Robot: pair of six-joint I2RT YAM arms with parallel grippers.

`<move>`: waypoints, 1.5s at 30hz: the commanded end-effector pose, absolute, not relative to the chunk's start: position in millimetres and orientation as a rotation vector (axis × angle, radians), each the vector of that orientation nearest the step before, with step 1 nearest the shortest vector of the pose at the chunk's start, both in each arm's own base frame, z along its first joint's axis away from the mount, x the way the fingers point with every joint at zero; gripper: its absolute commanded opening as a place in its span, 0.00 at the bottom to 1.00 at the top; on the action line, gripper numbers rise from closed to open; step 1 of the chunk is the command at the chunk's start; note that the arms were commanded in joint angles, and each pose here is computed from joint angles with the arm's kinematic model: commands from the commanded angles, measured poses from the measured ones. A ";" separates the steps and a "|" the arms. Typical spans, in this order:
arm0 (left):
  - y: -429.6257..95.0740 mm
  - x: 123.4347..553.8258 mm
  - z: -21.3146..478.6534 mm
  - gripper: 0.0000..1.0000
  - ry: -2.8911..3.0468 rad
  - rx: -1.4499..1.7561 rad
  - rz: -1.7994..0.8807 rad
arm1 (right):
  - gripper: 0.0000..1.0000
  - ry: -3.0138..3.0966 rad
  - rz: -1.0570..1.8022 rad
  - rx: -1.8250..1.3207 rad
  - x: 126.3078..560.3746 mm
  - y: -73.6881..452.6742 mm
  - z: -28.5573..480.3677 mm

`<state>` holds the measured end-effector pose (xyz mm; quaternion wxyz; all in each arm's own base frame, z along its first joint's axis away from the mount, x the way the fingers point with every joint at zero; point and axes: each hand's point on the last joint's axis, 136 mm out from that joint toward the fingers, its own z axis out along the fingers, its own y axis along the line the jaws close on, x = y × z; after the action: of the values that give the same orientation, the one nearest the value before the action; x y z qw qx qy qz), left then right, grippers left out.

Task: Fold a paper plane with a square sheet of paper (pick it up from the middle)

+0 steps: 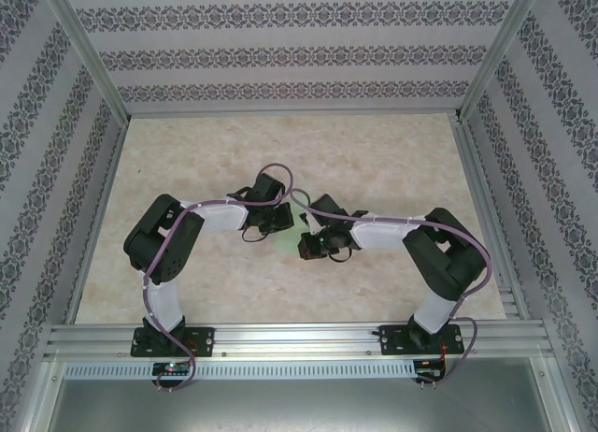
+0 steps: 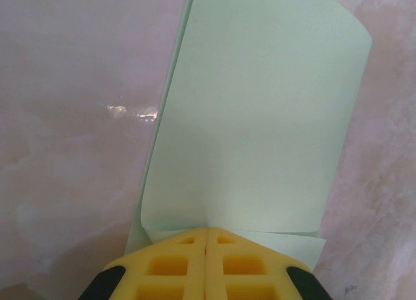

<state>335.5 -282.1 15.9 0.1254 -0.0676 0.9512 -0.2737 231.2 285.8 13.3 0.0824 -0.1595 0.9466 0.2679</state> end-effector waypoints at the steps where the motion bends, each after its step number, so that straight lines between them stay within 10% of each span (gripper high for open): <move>1: -251.7 302.6 -38.7 0.07 2.953 -0.266 -0.600 | 0.04 2.908 0.773 -0.496 211.2 267.3 7.4; 37: -309.5 297.7 42.8 0.09 2.709 -0.060 -1.125 | 0.00 2.939 0.733 -0.235 239.0 267.1 -14.4; 45: -284.2 311.6 60.7 0.13 2.636 -0.057 -0.903 | 0.00 2.947 0.739 -0.238 236.5 266.2 -15.3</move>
<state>301.9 -290.0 41.6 0.1308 -0.0321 0.9298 -0.3425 245.2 285.4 12.1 0.0728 -0.0968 0.9519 0.2816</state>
